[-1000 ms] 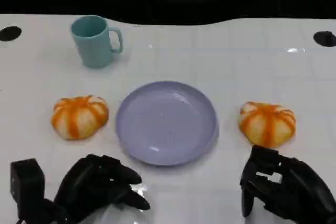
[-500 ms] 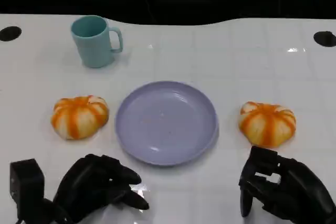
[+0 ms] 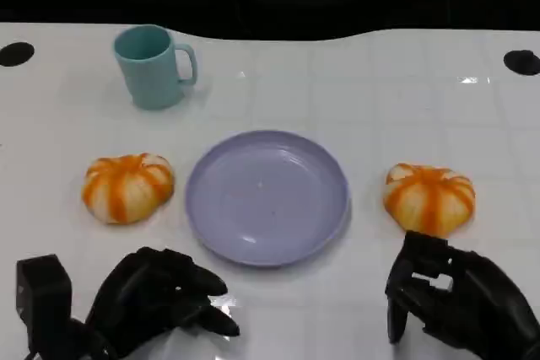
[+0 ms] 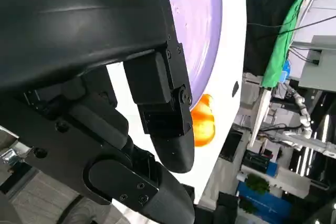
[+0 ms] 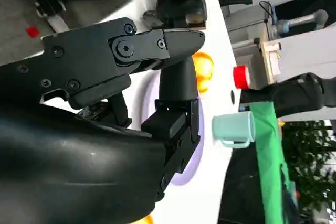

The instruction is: Grasp the bread from the table and place it into the plate.

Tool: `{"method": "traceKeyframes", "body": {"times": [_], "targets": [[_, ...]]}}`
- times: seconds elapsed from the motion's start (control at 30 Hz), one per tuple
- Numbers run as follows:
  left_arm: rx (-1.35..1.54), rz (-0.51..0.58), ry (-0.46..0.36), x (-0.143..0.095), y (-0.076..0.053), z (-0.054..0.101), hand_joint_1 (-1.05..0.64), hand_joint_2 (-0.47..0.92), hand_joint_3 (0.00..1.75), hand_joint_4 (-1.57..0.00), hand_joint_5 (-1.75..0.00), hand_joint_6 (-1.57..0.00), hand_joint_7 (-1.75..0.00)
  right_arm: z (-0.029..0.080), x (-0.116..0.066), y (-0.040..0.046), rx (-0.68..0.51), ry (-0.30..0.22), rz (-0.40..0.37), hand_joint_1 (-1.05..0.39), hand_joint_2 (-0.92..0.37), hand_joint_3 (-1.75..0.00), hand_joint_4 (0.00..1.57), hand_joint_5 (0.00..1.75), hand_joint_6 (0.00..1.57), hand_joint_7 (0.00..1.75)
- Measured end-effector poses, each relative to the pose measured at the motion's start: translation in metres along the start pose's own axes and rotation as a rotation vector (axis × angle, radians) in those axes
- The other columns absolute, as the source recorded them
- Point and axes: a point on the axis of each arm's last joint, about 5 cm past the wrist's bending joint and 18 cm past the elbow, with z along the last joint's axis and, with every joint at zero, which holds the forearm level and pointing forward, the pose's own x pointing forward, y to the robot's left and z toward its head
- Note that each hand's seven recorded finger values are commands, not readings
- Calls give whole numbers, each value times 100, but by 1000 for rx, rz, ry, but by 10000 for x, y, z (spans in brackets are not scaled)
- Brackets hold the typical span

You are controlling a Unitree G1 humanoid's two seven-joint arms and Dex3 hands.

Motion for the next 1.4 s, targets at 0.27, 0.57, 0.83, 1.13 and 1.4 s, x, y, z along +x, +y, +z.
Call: {"method": "traceKeyframes", "body": {"times": [0.27, 0.57, 0.83, 1.13, 1.4], "targets": [[4, 0, -2, 7, 0, 1, -105, 72, 0, -157, -19, -156, 0, 181, 99, -127, -247, -137, -18, -54, -92, -28, 45, 152, 44, 103], [4, -2, -2, 12, -4, 0, -105, 72, 0, -157, -19, -156, 0, 400, 125, -266, -634, -121, -35, -52, -92, -7, 24, 84, 46, 16], [-3, -3, -5, 16, -10, -5, -105, 71, 0, -157, -19, -156, 0, 628, 145, -354, -1098, -81, -92, -65, -91, -2, 32, 34, 38, 0], [-4, -3, -6, 18, -10, -5, -105, 71, 0, -157, -19, -156, 0, 654, 278, -313, -1389, -4, -91, -48, -80, 0, 22, 25, 26, 0], [-6, -6, -6, 18, -8, -6, -105, 71, 0, -157, -19, -156, 0, 584, 403, -293, -1492, 60, -95, -56, -81, 0, 20, 25, 28, 1]]}}
